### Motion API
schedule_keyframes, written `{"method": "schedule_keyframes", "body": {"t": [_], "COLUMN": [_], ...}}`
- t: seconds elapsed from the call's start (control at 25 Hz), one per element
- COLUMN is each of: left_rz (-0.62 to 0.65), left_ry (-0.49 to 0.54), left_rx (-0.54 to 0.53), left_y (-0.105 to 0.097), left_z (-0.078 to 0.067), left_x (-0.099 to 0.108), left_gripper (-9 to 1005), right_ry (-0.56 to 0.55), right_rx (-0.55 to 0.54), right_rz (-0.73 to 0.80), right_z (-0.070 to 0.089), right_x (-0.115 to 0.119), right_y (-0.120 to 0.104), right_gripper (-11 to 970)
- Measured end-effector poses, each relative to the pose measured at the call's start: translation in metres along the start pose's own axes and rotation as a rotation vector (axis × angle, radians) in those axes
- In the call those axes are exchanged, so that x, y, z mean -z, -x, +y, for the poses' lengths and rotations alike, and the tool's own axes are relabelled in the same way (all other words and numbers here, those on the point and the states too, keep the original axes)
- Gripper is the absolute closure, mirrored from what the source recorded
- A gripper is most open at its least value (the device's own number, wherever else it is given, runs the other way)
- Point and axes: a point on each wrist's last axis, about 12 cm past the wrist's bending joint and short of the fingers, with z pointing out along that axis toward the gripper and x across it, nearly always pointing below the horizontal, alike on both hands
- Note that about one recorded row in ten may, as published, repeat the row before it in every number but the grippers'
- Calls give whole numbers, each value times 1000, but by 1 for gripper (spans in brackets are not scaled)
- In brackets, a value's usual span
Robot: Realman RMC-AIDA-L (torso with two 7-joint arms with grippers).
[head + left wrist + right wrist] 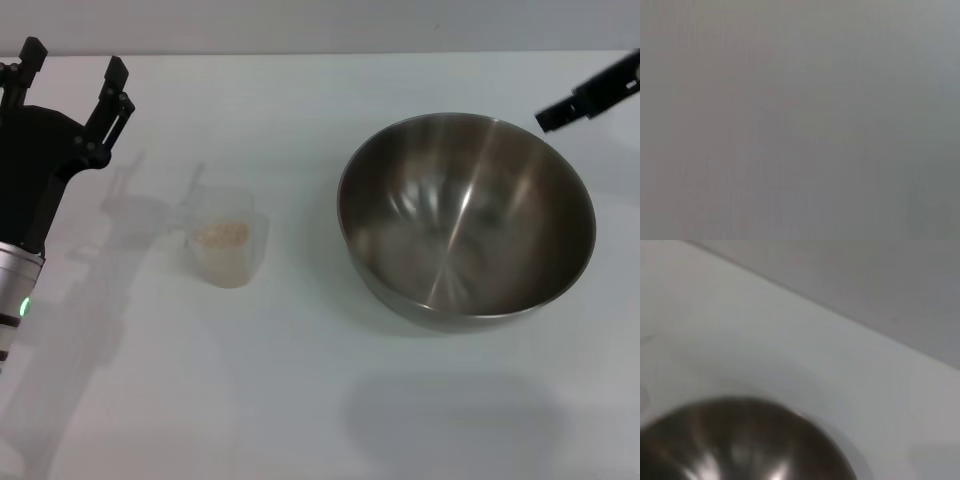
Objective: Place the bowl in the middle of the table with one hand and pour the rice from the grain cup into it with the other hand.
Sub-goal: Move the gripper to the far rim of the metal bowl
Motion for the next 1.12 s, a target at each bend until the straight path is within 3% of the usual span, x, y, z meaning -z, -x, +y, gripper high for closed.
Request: {"method": "schedule_keyframes", "body": {"t": [0.52, 1.12], "left_rz": [-4, -9], "left_ry": [-3, 2], "left_rx": [3, 5], "left_y": [0, 1], "left_z": [-2, -1], "left_x": [-2, -3], "left_gripper": [182, 183], "right_ry": [36, 70], "right_rx": [28, 15], "right_rz": [82, 86], "right_z": [-11, -9], "right_x": [-40, -78], "right_y": [-13, -21], "right_gripper": [366, 436]}}
